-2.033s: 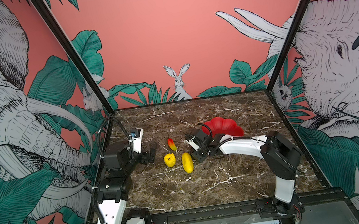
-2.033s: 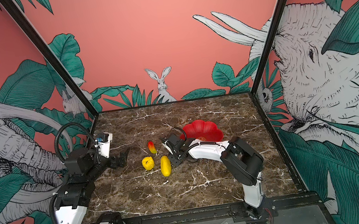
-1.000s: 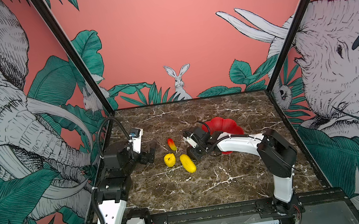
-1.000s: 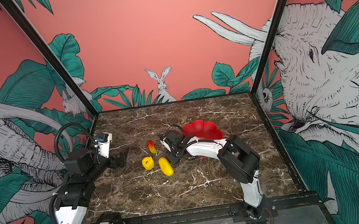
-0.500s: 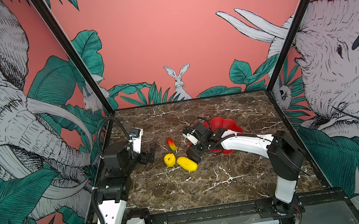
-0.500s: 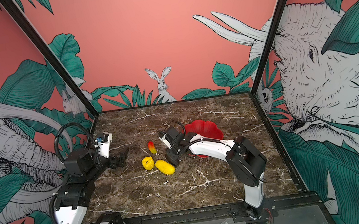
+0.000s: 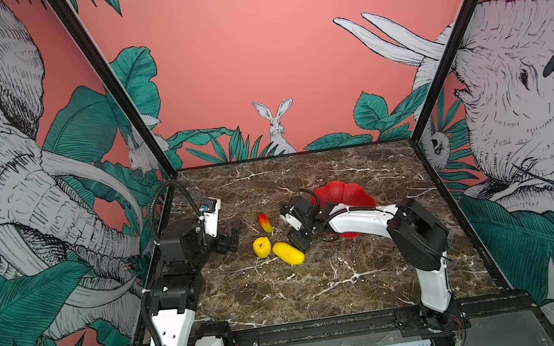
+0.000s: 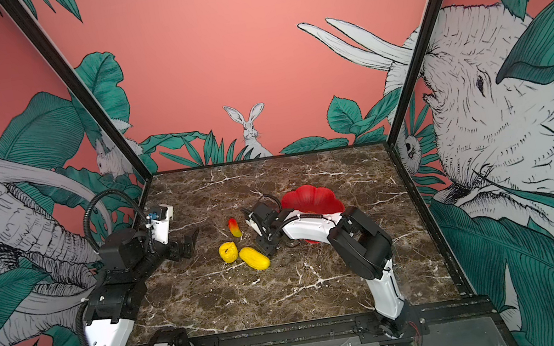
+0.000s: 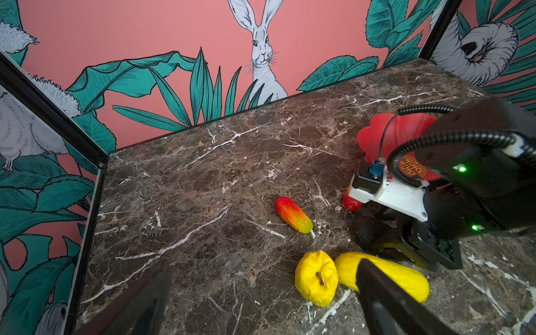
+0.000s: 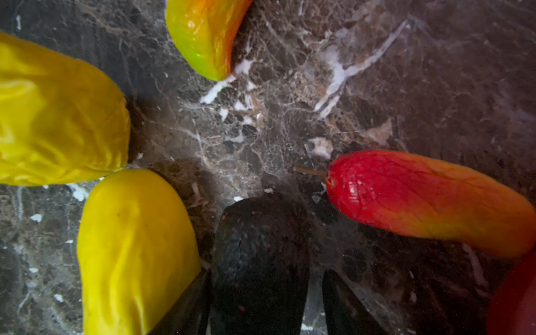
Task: Place and organize the fake fruits in the fruit bowl
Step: 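Lower the right gripper and close it on the dark green avocado, then carry the avocado with the right gripper into the red bowl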
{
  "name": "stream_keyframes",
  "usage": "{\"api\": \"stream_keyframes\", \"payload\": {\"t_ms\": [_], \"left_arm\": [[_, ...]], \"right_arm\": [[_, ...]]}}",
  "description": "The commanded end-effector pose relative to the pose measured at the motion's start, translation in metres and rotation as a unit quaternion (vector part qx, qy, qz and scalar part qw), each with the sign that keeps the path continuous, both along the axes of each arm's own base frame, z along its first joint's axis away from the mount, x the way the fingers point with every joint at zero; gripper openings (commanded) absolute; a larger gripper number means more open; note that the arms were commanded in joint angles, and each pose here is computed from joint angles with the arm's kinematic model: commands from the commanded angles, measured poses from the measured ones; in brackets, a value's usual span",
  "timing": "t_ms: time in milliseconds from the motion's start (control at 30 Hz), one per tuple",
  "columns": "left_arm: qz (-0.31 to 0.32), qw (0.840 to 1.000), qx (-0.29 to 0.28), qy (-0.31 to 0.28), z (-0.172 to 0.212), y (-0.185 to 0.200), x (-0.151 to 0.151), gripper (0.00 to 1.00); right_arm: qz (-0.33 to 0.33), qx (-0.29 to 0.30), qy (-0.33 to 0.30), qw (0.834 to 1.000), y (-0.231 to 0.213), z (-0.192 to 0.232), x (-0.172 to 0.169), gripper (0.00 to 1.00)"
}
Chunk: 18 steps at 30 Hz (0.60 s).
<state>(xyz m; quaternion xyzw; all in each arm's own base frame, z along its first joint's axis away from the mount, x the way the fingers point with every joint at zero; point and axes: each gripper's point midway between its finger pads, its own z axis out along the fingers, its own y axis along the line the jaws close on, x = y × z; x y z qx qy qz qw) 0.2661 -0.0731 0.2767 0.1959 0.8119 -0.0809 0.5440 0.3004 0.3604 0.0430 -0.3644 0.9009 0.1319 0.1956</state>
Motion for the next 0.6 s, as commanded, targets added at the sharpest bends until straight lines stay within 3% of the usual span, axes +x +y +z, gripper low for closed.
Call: {"api": "stream_keyframes", "payload": {"t_ms": [0, 200, 400, 567], "left_arm": [[-0.003, 1.000, 0.008, 0.001, -0.003, 0.001, -0.003, 1.00], [0.000, 1.000, 0.009, 0.001, -0.004, 0.002, -0.002, 1.00], [0.002, 1.000, 0.011, 0.002, -0.004, 0.002, -0.002, 1.00], [0.006, 1.000, 0.013, -0.001, -0.004, 0.004, -0.001, 1.00]], "right_arm": [[-0.004, 0.013, -0.001, 1.000, 0.007, 0.000, 0.003, 0.56], [-0.003, 0.028, -0.022, 0.999, 0.006, 0.032, 0.003, 0.32], [-0.010, 0.053, -0.091, 0.994, -0.023, 0.111, 0.011, 0.31], [-0.100, 0.050, -0.117, 0.987, -0.101, 0.132, 0.041, 0.31]]}}
